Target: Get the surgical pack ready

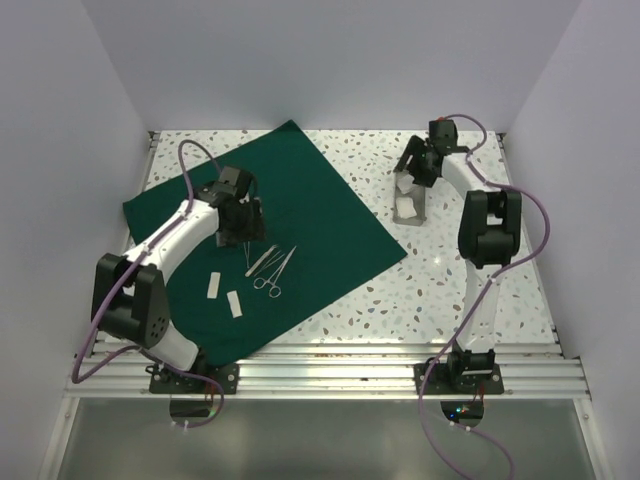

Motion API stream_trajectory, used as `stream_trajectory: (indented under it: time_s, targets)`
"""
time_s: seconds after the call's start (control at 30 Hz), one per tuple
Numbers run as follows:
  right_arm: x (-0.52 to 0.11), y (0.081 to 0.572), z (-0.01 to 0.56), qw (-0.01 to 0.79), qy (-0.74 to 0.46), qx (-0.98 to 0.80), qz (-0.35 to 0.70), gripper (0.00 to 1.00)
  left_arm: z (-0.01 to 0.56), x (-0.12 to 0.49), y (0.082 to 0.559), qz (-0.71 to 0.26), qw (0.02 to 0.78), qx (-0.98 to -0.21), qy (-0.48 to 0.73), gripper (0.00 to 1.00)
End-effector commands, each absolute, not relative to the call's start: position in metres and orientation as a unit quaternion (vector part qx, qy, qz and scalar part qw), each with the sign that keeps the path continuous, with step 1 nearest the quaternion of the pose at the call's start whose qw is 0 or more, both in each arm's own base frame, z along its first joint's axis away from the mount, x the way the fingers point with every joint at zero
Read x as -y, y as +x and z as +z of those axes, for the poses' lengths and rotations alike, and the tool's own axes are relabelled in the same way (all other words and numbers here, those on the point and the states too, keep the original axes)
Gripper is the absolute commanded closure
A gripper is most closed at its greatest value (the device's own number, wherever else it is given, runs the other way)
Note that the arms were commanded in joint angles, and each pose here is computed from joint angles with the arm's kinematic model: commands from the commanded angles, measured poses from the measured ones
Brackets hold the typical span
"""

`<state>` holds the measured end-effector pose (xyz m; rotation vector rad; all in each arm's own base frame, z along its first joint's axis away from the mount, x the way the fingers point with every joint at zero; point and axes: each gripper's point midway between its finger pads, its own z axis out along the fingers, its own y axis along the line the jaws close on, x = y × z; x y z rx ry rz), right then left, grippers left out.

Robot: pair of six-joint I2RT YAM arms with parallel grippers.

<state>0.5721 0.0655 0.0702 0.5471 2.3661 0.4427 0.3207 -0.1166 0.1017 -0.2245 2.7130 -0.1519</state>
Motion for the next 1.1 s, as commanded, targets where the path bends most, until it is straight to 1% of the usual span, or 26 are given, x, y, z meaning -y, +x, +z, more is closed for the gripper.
stream_trajectory:
  time_s: [0.0, 0.1, 0.13, 0.2, 0.23, 0.3, 0.33, 0.37, 0.43, 0.47, 0.53, 0.63, 0.7, 0.8, 0.87, 1.07]
  targets:
    - [-0.046, 0.549, 0.120, 0.349, 0.213, -0.907, 0.102, 0.29, 0.106, 0.080, 0.300, 0.003, 0.196, -0.969, -0.148, 0.28]
    - [-0.053, 0.530, 0.131, 0.346, 0.210, -0.908, 0.105, 0.29, 0.102, 0.060, 0.287, 0.012, 0.182, -0.966, -0.184, 0.28]
    - [-0.059, 0.524, 0.149, 0.355, 0.202, -0.905, 0.116, 0.29, 0.100, 0.048, 0.285, 0.015, 0.180, -0.962, -0.204, 0.28]
    - [-0.090, 0.504, 0.161, 0.343, 0.174, -0.914, 0.128, 0.30, 0.093, 0.033, 0.273, 0.016, 0.157, -0.960, -0.229, 0.30]
    - [-0.108, 0.494, 0.180, 0.347, 0.155, -0.912, 0.154, 0.30, 0.090, 0.028, 0.269, 0.019, 0.149, -0.959, -0.239, 0.31]
    - [-0.151, 0.469, 0.188, 0.331, 0.121, -0.917, 0.187, 0.31, 0.084, 0.016, 0.258, 0.033, 0.128, -0.958, -0.255, 0.33]
    - [-0.171, 0.456, 0.206, 0.334, 0.102, -0.911, 0.221, 0.31, 0.082, 0.013, 0.255, 0.037, 0.122, -0.958, -0.258, 0.34]
    - [-0.197, 0.445, 0.213, 0.334, 0.078, -0.906, 0.248, 0.31, 0.081, 0.010, 0.253, 0.044, 0.122, -0.957, -0.260, 0.37]
    - [-0.221, 0.424, 0.215, 0.320, 0.060, -0.904, 0.277, 0.32, 0.079, 0.005, 0.252, 0.057, 0.122, -0.956, -0.262, 0.40]
    - [-0.242, 0.407, 0.225, 0.312, 0.033, -0.899, 0.304, 0.32, 0.077, 0.002, 0.251, 0.068, 0.123, -0.955, -0.263, 0.43]
    - [-0.262, 0.382, 0.225, 0.293, -0.004, -0.901, 0.318, 0.32, 0.070, -0.001, 0.252, 0.076, 0.118, -0.956, -0.259, 0.47]
    - [-0.274, 0.359, 0.217, 0.280, -0.033, -0.903, 0.324, 0.32, 0.059, -0.001, 0.251, 0.082, 0.107, -0.959, -0.250, 0.51]
    - [-0.273, 0.344, 0.208, 0.265, -0.040, -0.905, 0.332, 0.32, 0.052, -0.002, 0.250, 0.083, 0.104, -0.960, -0.244, 0.51]
    - [-0.269, 0.331, 0.196, 0.253, -0.049, -0.907, 0.333, 0.32, 0.040, 0.003, 0.252, 0.070, 0.098, -0.967, -0.223, 0.51]
    - [-0.266, 0.325, 0.187, 0.243, -0.051, -0.911, 0.329, 0.32, 0.036, 0.003, 0.253, 0.066, 0.099, -0.969, -0.215, 0.49]
    - [-0.267, 0.315, 0.181, 0.234, -0.059, -0.910, 0.338, 0.32, 0.026, 0.008, 0.255, 0.049, 0.101, -0.977, -0.183, 0.46]
